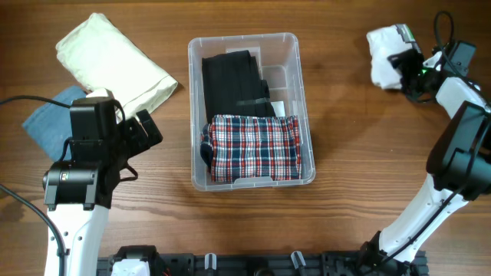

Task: Pack container
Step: 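Grasp the white printed T-shirt with the right gripper, then lower the white T-shirt into the bin's right side and release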

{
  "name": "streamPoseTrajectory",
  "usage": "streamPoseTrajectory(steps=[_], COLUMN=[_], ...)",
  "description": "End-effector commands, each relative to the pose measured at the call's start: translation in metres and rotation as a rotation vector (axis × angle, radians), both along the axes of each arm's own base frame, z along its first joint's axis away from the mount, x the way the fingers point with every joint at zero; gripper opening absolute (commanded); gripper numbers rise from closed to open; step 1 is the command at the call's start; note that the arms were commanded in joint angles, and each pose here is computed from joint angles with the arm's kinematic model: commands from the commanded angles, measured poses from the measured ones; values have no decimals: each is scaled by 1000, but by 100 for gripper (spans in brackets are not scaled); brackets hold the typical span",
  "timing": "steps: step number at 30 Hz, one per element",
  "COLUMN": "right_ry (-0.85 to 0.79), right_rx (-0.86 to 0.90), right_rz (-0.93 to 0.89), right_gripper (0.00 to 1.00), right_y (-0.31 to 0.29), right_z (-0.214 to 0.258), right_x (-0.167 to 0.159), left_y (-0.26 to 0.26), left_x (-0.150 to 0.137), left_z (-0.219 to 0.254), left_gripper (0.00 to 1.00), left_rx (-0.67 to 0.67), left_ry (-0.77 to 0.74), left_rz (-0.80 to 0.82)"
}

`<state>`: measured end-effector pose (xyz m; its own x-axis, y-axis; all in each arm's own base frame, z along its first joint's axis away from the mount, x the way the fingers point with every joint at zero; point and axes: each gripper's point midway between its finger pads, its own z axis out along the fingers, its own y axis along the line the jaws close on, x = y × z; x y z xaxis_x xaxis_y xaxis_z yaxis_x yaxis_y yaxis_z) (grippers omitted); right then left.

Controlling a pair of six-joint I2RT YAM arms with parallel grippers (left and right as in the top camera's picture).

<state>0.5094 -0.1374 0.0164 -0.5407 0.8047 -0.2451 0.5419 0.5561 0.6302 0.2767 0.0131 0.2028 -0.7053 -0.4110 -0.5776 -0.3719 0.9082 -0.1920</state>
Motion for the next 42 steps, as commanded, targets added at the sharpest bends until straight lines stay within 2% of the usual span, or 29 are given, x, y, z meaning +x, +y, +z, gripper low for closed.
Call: streamPoseTrajectory(steps=[1, 4, 7, 9, 12, 15, 17, 19, 23, 27, 32, 35, 42], right_ry=[7, -69, -219, -373, -568, -718, -719, -615, -459, -319, -346, -284, -332], right_rx=[72, 81, -66, -266, -416, -476, -429, -387, -337, -328, -280, -245, -265], right_rz=[27, 126, 262, 400, 580, 776, 895, 998, 1088, 910, 709, 613, 566], right_gripper=[4, 4, 4, 4, 5, 4, 4, 4, 4, 4, 4, 4, 4], right_y=[13, 26, 40, 69, 136, 217, 268, 308, 354, 359, 358, 359, 364], right_z=[-11, 13, 89, 174, 267, 321, 322, 294, 246, 223, 237, 217, 199], right_x=[-1, 3, 5, -4, -34, -79, -107, -128, -141, -127, -104, -105, -99], left_y=[5, 5, 5, 5, 5, 5, 5, 5, 5, 5, 5, 5, 5], left_x=[3, 3, 2, 2, 2, 2, 2, 2, 2, 2, 2, 2, 2], left_z=[7, 7, 6, 6, 6, 6, 6, 6, 6, 6, 6, 6, 6], left_gripper=[100, 100, 100, 100, 100, 100, 100, 100, 100, 100, 100, 100, 100], left_rx=[18, 18, 18, 18, 18, 18, 18, 18, 18, 18, 18, 18, 18], left_ry=[-16, -15, -11, -11, -11, -12, -12, -11, -12, -11, -11, -11, -10], left_rz=[7, 7, 7, 7, 7, 7, 7, 7, 7, 7, 7, 7, 7])
